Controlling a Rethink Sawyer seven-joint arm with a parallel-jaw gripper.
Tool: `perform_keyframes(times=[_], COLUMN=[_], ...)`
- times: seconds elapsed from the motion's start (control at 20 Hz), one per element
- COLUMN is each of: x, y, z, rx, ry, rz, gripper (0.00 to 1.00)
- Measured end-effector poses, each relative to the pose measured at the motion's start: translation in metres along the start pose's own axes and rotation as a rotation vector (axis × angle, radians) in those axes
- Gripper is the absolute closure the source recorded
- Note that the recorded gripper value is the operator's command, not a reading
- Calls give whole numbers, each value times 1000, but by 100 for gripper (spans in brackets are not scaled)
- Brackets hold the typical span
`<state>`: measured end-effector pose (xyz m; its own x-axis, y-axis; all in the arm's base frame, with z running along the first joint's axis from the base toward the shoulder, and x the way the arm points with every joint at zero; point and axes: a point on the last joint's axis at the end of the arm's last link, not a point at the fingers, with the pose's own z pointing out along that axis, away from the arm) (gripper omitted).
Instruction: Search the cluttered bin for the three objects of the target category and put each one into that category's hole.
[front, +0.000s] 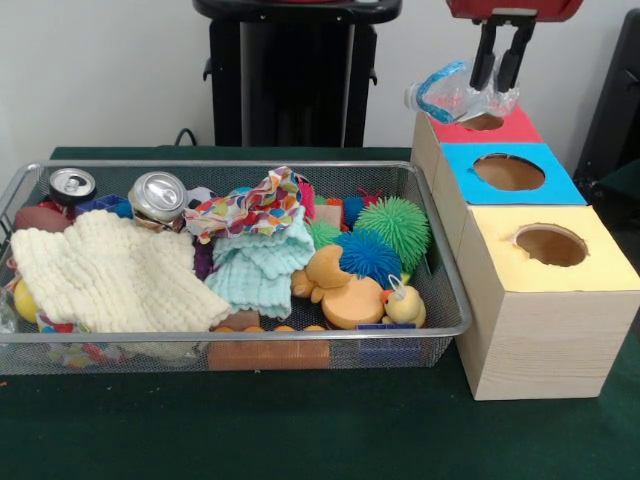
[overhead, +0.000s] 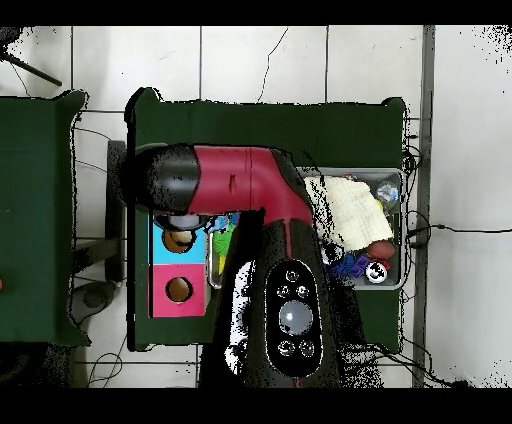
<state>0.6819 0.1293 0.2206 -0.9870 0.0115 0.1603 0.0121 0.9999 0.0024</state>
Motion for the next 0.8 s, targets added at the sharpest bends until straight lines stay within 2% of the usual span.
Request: perform_keyframes(times=[0.2,0.35,0.8], x=[-13,-26,-29], y=[0,6,37], z=[-6,-11,-15], rx=[-6,-25,-92], ry=[21,10,9], rz=[3,8,9], gripper=[100,100,100])
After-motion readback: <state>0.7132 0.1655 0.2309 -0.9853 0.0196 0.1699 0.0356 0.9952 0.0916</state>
